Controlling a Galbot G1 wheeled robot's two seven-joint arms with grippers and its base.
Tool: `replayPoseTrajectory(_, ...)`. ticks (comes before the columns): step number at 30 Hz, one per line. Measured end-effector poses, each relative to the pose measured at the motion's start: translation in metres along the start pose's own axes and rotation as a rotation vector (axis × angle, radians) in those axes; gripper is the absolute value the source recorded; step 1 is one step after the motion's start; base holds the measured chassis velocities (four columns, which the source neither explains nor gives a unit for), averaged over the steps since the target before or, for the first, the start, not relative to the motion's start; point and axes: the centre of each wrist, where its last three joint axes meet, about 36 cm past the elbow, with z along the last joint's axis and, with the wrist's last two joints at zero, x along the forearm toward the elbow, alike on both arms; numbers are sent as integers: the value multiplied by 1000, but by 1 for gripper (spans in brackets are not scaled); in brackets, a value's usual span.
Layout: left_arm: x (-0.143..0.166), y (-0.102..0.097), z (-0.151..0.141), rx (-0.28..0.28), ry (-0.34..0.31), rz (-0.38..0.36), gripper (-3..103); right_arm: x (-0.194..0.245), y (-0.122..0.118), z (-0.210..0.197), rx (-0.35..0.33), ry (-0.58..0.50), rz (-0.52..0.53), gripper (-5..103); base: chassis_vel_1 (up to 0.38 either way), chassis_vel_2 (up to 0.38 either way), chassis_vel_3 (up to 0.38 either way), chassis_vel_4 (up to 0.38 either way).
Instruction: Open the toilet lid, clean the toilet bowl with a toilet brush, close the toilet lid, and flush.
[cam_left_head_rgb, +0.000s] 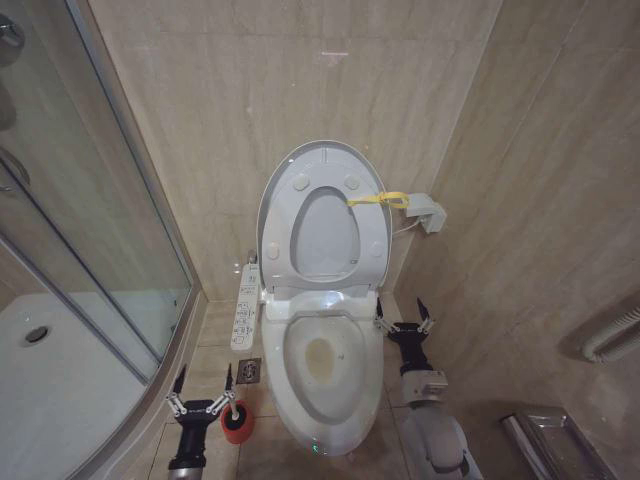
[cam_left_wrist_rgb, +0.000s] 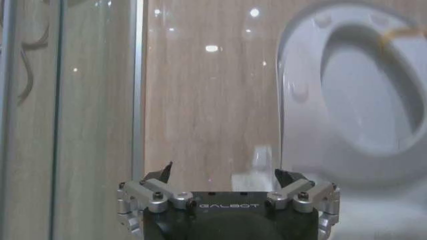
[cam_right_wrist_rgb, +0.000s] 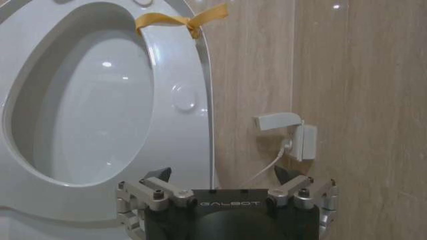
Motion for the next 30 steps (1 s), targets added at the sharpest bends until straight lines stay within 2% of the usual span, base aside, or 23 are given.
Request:
replayPoseTrajectory(1, -3, -1, -13, 9, -3, 3, 100, 0, 0, 0, 0, 0, 0, 100, 0, 0, 0, 0)
replayPoseTrajectory(2, -3, -1, -13, 9, -3, 3, 100, 0, 0, 0, 0, 0, 0, 100, 0, 0, 0, 0)
replayPoseTrajectory(4, -9, 6, -43, -5, -11, 43, 100, 0, 0, 0, 0, 0, 0, 100, 0, 0, 0, 0)
replayPoseTrajectory(5, -12, 11, -60, -18, 1, 63, 100, 0, 0, 0, 0, 0, 0, 100, 0, 0, 0, 0)
replayPoseTrajectory(6, -12, 11, -60, -18, 1, 63, 100, 0, 0, 0, 0, 0, 0, 100, 0, 0, 0, 0)
replayPoseTrajectory(10, -18, 15, -96, -15, 52, 55, 100, 0, 0, 0, 0, 0, 0, 100, 0, 0, 0, 0)
replayPoseTrajectory(18, -25, 19, -113, 38, 62, 0, 100, 0, 0, 0, 0, 0, 0, 100, 0, 0, 0, 0)
replayPoseTrajectory(23, -29, 26, -126, 31, 57, -18, 100, 0, 0, 0, 0, 0, 0, 100, 0, 0, 0, 0)
replayPoseTrajectory(30, -34, 35, -120, 16, 79, -46, 100, 0, 0, 0, 0, 0, 0, 100, 0, 0, 0, 0)
